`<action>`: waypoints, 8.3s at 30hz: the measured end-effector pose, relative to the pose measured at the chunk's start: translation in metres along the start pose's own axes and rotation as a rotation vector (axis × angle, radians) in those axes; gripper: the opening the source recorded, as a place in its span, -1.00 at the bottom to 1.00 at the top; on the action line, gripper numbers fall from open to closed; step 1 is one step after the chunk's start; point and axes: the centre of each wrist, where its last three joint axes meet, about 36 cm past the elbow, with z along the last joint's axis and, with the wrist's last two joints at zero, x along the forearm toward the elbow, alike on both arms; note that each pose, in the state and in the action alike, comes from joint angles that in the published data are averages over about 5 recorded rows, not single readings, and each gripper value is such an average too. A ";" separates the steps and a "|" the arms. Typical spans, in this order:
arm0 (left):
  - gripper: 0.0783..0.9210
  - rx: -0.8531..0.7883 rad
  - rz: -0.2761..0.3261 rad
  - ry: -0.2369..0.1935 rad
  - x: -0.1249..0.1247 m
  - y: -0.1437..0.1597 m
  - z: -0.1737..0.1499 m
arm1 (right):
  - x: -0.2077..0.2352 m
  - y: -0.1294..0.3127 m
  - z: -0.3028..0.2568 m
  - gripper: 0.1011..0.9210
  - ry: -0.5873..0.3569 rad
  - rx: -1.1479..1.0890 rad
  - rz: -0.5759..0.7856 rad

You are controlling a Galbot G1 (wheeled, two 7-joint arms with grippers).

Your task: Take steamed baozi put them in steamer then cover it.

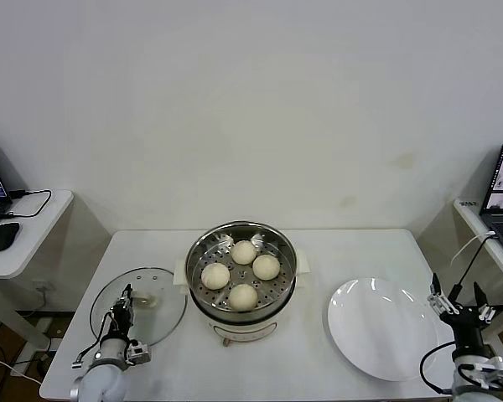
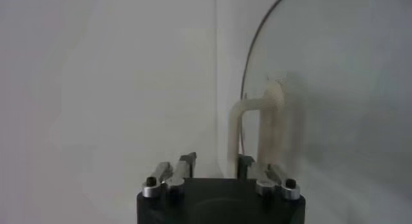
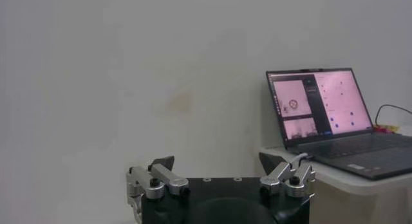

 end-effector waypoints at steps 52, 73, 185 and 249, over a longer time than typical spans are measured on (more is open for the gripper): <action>-0.88 0.077 -0.255 0.224 0.073 0.189 -0.053 | -0.012 0.003 -0.008 0.76 -0.023 -0.033 0.015; -0.88 0.150 -0.221 0.068 0.086 0.211 -0.147 | 0.004 0.003 -0.009 0.76 -0.028 0.048 0.057; 0.32 0.088 -0.151 -0.147 0.089 0.166 -0.290 | 0.010 -0.001 0.006 0.76 -0.016 0.071 0.140; 0.77 1.205 0.154 -0.155 0.175 0.104 -0.011 | 0.041 0.059 0.021 0.76 0.324 0.081 -0.235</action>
